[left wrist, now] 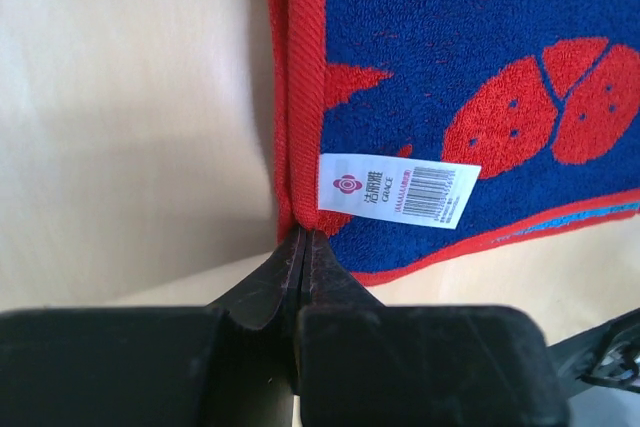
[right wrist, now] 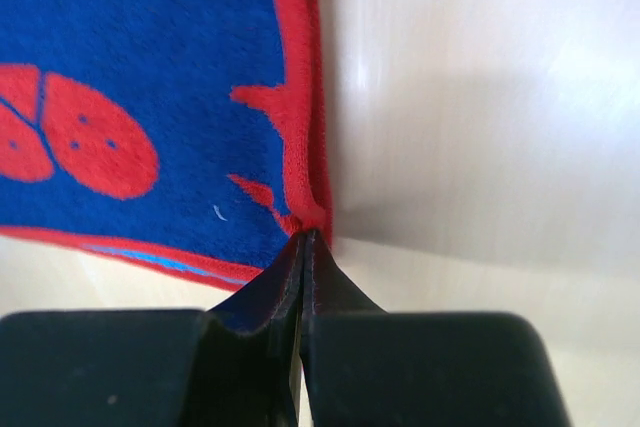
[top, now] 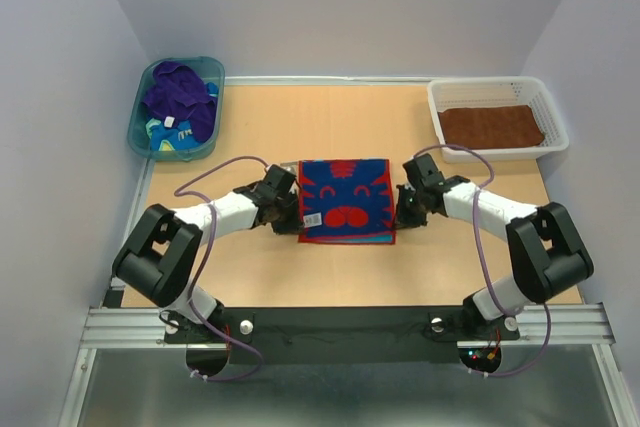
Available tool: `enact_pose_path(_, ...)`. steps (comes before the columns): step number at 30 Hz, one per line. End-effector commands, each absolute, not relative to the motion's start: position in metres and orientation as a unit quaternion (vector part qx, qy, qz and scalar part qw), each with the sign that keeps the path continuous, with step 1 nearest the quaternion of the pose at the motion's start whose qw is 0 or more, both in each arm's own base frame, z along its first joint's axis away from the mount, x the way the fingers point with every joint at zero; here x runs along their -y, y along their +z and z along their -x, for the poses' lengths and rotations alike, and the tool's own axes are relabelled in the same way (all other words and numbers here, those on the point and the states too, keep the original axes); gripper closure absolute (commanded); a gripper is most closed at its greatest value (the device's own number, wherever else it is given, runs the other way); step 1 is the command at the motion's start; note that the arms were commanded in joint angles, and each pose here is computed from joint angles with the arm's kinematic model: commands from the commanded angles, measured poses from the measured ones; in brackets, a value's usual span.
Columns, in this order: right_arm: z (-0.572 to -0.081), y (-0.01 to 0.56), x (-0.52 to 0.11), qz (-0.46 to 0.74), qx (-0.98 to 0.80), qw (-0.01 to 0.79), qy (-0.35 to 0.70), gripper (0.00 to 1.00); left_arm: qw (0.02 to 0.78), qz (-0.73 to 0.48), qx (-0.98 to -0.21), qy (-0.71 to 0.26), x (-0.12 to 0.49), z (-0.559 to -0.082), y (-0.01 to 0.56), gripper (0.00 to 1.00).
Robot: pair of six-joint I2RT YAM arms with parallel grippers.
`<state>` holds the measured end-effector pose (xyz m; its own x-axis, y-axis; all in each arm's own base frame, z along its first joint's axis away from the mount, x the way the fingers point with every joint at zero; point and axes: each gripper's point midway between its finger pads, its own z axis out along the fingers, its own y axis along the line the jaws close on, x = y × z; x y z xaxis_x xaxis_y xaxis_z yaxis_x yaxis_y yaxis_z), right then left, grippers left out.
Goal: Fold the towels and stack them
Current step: Fold the towel
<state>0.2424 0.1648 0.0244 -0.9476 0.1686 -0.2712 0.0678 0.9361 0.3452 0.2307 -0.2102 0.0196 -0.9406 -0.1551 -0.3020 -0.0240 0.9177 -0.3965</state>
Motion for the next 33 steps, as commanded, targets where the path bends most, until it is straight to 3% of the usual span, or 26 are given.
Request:
enact_pose_path(1, -0.307, 0.046, -0.147, -0.059, -0.965, 0.228, 0.116, 1.00, 0.176, 0.063, -0.959, -0.212, 0.218, -0.260, 0.019, 1.00)
enact_pose_path(8, -0.362, 0.090, -0.137, -0.050, -0.952, 0.279, 0.112, 1.00, 0.211, 0.069, -0.946, -0.236, 0.234, -0.294, 0.053, 1.00)
enact_pose_path(16, -0.334, 0.126, -0.145, -0.056, -0.947, 0.274, 0.160, 0.99, 0.255, 0.066, -0.937, -0.232, 0.229, -0.305, 0.108, 1.00)
enact_pose_path(23, -0.277, 0.066, -0.142, -0.087, -0.963, 0.190, 0.173, 1.00, 0.207, 0.069, -0.948, -0.232, 0.222, -0.273, 0.064, 1.00)
enact_pose_path(33, -0.259, 0.012, -0.136, -0.114, -0.969, 0.153, 0.156, 0.99, 0.163, 0.059, -0.961, -0.214, 0.225, -0.258, 0.014, 1.00)
